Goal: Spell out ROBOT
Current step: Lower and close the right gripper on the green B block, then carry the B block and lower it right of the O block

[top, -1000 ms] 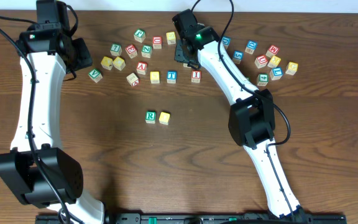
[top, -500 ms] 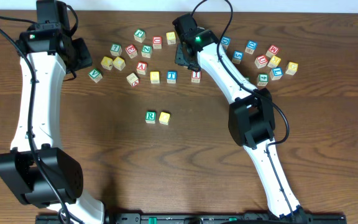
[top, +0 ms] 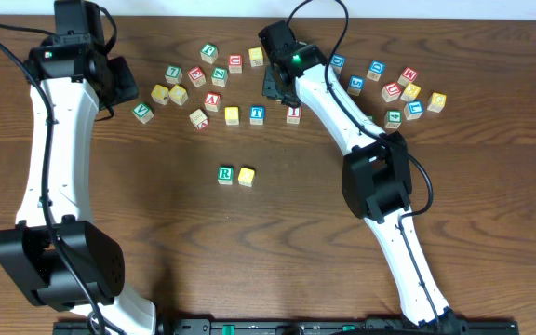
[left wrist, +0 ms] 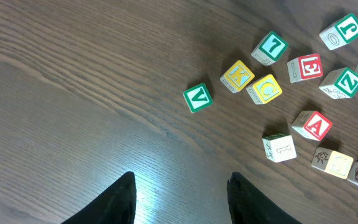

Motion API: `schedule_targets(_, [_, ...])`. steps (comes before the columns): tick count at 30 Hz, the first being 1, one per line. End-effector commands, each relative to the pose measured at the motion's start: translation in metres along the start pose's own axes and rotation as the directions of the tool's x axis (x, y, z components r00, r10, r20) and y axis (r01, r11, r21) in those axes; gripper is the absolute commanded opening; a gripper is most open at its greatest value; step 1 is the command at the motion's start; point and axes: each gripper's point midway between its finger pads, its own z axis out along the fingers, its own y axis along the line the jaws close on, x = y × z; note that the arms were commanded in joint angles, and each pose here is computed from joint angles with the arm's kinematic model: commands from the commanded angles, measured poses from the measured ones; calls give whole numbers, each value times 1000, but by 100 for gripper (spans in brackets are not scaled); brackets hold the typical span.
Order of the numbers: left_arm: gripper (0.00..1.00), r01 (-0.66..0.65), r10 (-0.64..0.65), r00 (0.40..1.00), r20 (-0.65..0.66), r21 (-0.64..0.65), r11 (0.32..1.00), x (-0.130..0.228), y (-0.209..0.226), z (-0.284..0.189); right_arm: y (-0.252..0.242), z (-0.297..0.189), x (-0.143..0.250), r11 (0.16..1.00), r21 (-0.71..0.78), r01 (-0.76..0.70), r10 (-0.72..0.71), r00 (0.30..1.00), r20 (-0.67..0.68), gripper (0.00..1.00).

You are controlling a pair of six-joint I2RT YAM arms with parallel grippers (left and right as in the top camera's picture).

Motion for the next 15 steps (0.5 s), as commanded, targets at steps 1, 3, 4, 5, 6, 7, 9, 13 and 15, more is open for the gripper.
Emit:
schedule_targets(1, [47, -15, 15, 1000, 5, -9, 1000, 1, 3, -3, 0, 6, 7, 1000, 22, -6, 6, 1000, -4, 33])
schedule_targets(3, [47, -15, 15, 1000, 5, -9, 1000, 1, 3, -3, 0, 6, 7, 1000, 22, -5, 5, 1000, -4, 33])
schedule_targets(4, [47, -15, 15, 1000, 5, -9, 1000, 1, 3, -3, 0, 6, 7, 1000, 22, -6, 6, 1000, -5, 33])
schedule_targets(5, [47, -15, 15, 1000, 5, -9, 1000, 1, 3, -3, 0, 6, 7, 1000, 23, -5, 5, 1000, -6, 33])
schedule_targets(6, [47, -15, 15, 1000, 5, -9, 1000, 1, 3, -3, -1, 6, 7, 1000, 24, -5, 5, 1000, -7, 33])
schedule_targets(7, [47, -15, 15, 1000, 5, -9, 1000, 1, 3, -3, -1, 7, 8, 1000, 25, -5, 5, 1000, -8, 32])
schedule_targets(9, [47, -15, 15, 1000, 5, -9, 1000, 1, 3, -3, -2, 8, 9, 1000, 27, -4, 5, 1000, -11, 31])
schedule_targets(13, [47, -15, 15, 1000, 5, -9, 1000, 1, 3, -3, -2, 9, 9, 1000, 29, -4, 5, 1000, -11, 29])
schedule_targets(15, [47, -15, 15, 1000, 5, -9, 1000, 1, 3, -3, -3, 9, 8, 999, 34, -4, 5, 1000, -5, 27])
